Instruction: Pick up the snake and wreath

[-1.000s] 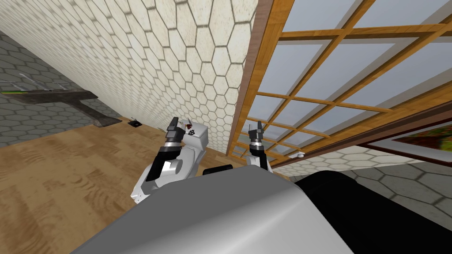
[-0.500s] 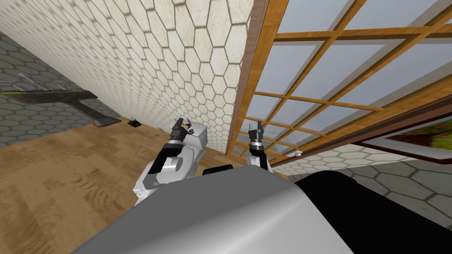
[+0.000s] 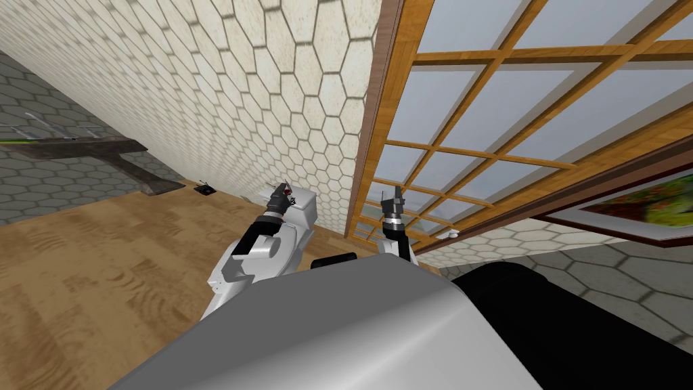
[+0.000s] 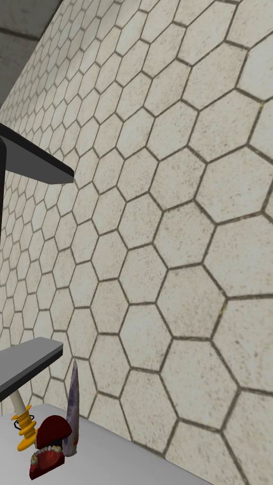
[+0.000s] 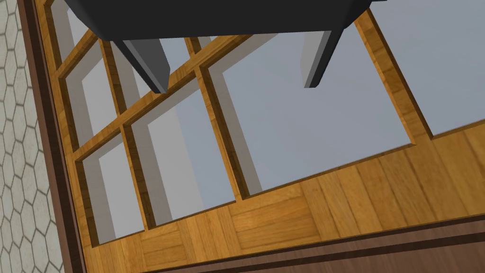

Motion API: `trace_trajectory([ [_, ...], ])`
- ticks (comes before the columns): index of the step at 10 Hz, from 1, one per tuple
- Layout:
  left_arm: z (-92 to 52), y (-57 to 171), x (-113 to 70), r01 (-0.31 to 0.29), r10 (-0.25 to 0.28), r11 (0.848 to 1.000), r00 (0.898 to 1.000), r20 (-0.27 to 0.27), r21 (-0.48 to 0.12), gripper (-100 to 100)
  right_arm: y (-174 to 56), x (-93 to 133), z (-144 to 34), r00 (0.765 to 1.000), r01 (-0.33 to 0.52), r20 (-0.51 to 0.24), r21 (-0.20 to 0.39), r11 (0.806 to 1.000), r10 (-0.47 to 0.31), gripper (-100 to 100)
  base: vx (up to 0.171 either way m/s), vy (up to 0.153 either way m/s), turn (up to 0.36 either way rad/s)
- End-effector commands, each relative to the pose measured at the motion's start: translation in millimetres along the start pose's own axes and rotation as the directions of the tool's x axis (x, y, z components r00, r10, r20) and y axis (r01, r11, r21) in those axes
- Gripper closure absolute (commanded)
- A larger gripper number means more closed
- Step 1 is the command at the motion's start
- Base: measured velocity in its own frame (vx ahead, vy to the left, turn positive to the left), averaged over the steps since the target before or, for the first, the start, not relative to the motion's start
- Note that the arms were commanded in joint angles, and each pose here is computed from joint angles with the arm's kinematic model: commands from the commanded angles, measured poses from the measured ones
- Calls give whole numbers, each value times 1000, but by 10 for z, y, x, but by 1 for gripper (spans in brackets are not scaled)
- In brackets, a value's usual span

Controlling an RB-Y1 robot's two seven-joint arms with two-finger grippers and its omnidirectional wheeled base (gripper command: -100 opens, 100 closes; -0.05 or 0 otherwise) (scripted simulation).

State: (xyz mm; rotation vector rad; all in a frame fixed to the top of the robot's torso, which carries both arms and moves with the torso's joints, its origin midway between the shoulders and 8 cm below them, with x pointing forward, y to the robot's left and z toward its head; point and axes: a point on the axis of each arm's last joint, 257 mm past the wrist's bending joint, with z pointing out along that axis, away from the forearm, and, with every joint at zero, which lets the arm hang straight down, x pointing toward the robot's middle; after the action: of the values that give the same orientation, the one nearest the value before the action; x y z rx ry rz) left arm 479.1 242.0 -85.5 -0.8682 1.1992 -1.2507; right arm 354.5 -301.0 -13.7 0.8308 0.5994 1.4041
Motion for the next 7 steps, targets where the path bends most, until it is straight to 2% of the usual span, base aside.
trace_trajectory([
  [1, 32, 151, 2, -1, 0, 999, 1000, -6, -53, -100, 0, 0, 0, 1000, 0, 0, 0, 1000, 0, 0, -21, -23, -6],
  [2, 95, 226, 3, -3, 2, 997, 1000, -15, -79, -100, 0, 0, 0, 1000, 0, 0, 0, 1000, 0, 0, -26, -28, -13],
  [4, 85, 322, 6, -4, 2, 993, 1000, -16, -117, -100, 0, 0, 0, 1000, 0, 0, 0, 1000, 0, 0, -17, -12, -4],
  [7, 184, 573, 1, -17, 10, 978, 999, -36, -210, -100, 0, 0, 0, 1000, 0, 0, 0, 1000, 0, 0, -16, -13, -18],
])
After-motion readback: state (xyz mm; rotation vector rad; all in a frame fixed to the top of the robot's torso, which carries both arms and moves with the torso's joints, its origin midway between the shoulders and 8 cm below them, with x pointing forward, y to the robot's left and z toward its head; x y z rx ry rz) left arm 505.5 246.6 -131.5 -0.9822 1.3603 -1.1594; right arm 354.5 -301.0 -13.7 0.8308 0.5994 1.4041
